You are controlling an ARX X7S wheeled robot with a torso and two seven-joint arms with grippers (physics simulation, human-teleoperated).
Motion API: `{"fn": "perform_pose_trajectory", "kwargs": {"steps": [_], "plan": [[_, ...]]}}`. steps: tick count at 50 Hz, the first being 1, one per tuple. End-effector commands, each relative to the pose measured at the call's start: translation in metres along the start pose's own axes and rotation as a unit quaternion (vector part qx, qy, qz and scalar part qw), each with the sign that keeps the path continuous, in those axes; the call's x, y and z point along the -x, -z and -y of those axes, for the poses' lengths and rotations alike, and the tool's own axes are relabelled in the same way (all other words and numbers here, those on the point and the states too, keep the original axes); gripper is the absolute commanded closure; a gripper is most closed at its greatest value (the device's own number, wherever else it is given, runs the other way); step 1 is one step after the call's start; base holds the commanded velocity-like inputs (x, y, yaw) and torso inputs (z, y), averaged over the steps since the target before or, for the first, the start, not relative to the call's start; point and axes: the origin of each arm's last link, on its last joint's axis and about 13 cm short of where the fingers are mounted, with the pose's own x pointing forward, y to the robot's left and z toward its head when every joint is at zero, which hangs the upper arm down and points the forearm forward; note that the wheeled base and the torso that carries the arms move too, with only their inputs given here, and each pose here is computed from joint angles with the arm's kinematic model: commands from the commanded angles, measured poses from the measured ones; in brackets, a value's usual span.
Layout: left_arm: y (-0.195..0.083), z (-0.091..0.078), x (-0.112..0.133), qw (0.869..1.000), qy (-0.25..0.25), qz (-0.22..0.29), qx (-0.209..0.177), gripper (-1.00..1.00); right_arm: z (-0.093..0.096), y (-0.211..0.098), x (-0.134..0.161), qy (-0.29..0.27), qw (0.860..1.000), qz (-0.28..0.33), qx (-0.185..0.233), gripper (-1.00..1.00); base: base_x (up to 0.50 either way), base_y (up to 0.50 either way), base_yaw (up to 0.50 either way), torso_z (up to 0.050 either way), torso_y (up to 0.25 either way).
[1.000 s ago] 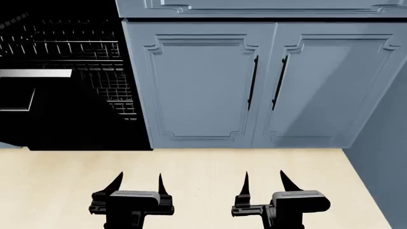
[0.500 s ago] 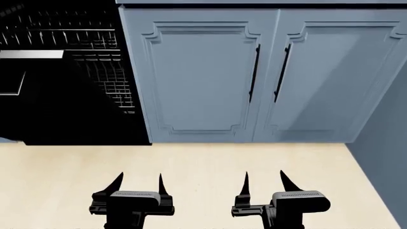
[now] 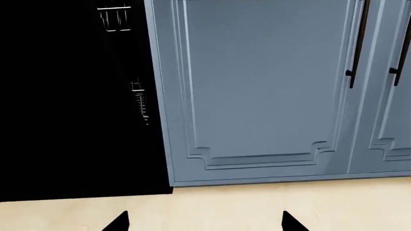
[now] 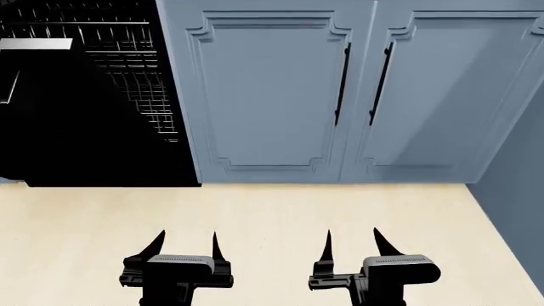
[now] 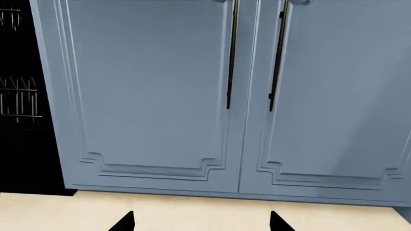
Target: Close the dishwasher door
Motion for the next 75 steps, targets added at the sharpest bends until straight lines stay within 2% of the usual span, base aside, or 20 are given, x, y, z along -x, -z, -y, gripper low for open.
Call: {"fn": "perform_pose_trajectory", "kwargs": {"steps": [1, 48, 51, 63, 75], "plan": [[0.0001, 0.0001, 0.0000, 1.000, 0.000, -0.001, 0.000, -1.00, -0.0003, 0.0000, -0.0001, -0.001, 1.000, 0.000, 0.000, -1.00, 0.00, 0.00, 0.00, -0.050, 0.000], [0.0003, 0.0004, 0.0011, 1.000, 0.002, -0.001, -0.001, -1.00, -0.0005, 0.0012, 0.0003, -0.002, 1.000, 0.000, 0.002, -1.00, 0.00, 0.00, 0.00, -0.050, 0.000], [-0.0009, -0.0001, 0.0013, 1.000, 0.004, 0.008, 0.008, -1.00, -0.0003, 0.0009, 0.0001, -0.001, 1.000, -0.001, 0.002, -1.00, 0.00, 0.00, 0.00, -0.050, 0.000], [-0.0019, -0.0003, 0.0012, 1.000, 0.002, 0.004, 0.011, -1.00, -0.0005, 0.0006, -0.0002, -0.001, 1.000, 0.000, -0.001, -1.00, 0.00, 0.00, 0.00, -0.002, 0.000], [-0.0020, -0.0003, 0.0013, 1.000, 0.002, 0.004, 0.011, -1.00, -0.0009, 0.0008, 0.0007, 0.001, 1.000, 0.003, 0.014, -1.00, 0.00, 0.05, 0.00, 0.000, 0.000]]}}
